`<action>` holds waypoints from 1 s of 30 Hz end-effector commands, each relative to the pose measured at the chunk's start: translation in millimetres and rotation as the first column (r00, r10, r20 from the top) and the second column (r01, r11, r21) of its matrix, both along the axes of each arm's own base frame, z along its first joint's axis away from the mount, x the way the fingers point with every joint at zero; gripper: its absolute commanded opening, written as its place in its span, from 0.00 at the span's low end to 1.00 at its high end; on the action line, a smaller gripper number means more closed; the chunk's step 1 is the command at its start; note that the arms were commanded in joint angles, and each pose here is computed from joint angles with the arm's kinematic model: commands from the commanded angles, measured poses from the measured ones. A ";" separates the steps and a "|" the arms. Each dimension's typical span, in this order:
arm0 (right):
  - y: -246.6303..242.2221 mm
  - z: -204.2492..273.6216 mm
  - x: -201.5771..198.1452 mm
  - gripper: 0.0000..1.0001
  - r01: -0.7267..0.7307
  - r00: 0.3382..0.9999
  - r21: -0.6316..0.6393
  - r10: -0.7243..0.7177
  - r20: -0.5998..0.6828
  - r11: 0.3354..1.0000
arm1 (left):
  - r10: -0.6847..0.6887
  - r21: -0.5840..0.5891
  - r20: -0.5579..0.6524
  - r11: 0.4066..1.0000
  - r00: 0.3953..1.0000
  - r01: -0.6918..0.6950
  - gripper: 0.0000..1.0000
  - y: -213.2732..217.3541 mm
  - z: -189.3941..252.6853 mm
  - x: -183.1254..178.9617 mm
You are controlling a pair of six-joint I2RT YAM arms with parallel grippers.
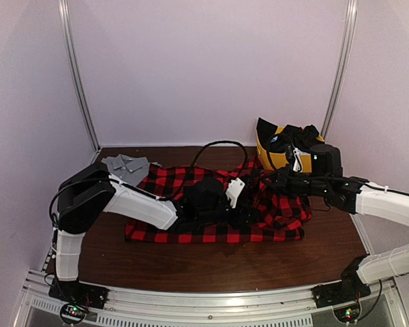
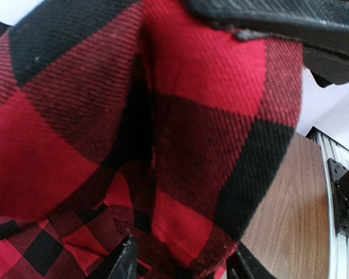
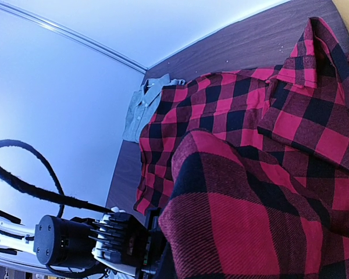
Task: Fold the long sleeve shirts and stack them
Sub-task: Pass from the right arm to the left
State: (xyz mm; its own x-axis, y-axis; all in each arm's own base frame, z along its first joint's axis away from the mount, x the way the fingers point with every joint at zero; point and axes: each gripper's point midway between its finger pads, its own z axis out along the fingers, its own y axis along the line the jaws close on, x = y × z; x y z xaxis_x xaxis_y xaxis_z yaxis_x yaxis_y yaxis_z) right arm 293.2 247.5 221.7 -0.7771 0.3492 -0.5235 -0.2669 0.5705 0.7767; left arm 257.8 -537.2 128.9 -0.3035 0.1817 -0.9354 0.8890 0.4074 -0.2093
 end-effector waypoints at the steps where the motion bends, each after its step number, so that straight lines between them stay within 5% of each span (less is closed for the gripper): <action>1: -1.5 11.2 -2.1 0.00 -0.002 0.999 0.027 0.001 0.032 1.000 | -0.043 -0.081 0.033 0.996 0.999 0.045 0.48 -17.1 11.6 -1.6; 11: -9.2 1.6 -1.7 0.00 0.026 0.999 -0.009 -0.026 0.027 1.000 | -0.024 -0.012 0.077 1.000 0.997 0.025 0.01 -10.9 17.5 2.0; 20: -31.3 -12.0 11.5 0.07 0.102 0.994 -0.083 -0.100 0.035 0.991 | 0.152 0.230 0.295 0.947 0.943 -0.224 0.00 30.1 58.5 47.5; 30: -40.8 -27.9 17.1 0.45 0.113 0.993 -0.168 -0.107 0.042 0.979 | 0.254 0.248 0.368 0.900 0.894 -0.358 0.00 55.7 140.8 104.1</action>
State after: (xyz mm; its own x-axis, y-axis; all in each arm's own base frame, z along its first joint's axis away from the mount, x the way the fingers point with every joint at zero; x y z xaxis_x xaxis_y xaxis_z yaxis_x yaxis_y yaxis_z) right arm 307.2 212.6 194.4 -0.7384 0.3458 -0.5789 -0.2140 0.6939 0.6875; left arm 336.0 -507.1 233.2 -0.0903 0.3949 -0.9143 0.7655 0.6148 0.1899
